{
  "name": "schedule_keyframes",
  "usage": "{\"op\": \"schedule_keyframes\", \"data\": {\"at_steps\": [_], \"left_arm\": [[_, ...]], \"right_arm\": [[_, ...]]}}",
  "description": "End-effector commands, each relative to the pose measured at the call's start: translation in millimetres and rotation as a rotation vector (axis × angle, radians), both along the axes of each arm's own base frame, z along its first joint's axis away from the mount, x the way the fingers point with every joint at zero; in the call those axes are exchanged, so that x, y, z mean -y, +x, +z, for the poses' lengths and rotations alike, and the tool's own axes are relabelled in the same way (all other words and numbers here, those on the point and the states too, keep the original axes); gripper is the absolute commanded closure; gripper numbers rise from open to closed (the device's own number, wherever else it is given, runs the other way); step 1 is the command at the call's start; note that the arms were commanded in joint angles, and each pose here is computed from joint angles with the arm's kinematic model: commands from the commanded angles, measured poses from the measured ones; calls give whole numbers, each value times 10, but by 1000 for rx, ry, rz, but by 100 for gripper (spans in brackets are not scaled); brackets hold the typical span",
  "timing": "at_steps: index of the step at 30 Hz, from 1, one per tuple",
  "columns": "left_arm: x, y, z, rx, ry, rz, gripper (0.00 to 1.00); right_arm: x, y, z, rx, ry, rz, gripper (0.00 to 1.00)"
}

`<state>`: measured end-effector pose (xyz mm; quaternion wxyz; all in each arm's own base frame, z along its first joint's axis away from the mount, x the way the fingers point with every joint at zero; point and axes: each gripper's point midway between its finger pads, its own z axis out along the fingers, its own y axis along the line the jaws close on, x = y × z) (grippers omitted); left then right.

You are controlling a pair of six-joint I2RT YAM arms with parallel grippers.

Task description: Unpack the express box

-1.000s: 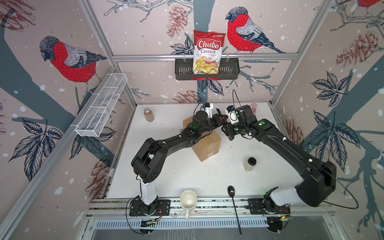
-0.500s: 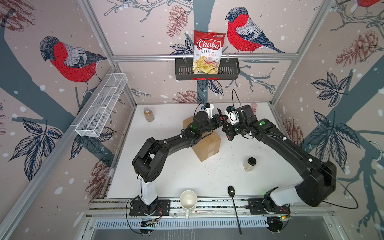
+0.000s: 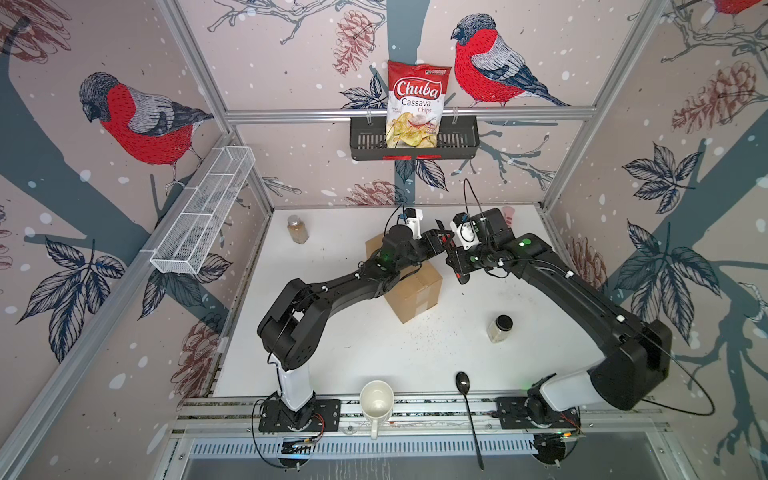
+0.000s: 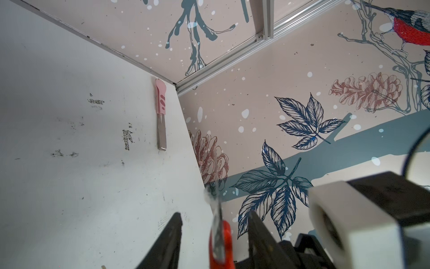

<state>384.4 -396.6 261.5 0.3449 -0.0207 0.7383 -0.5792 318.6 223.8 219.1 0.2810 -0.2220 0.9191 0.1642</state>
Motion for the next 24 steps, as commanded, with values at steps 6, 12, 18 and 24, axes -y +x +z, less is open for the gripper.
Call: {"op": "schedule_keyframes", "data": {"at_steps": [6,12,18,24], "left_arm": [[-301,-169,148,86,111,96,40],[-625,-366,17,71,300,196,37],[-1047,-541,-152,39,480,323,34],[-1414,-671,-342,-10,638,429,33]], "right_arm": [[245,-348,-135,-124,-106,-89,92],[432,-711,-177,-173,-166,-149,93],[553,-1046,-302,-224,-214,-173,93],[567,-1289,-384,-260,-281,-150,94]]}}
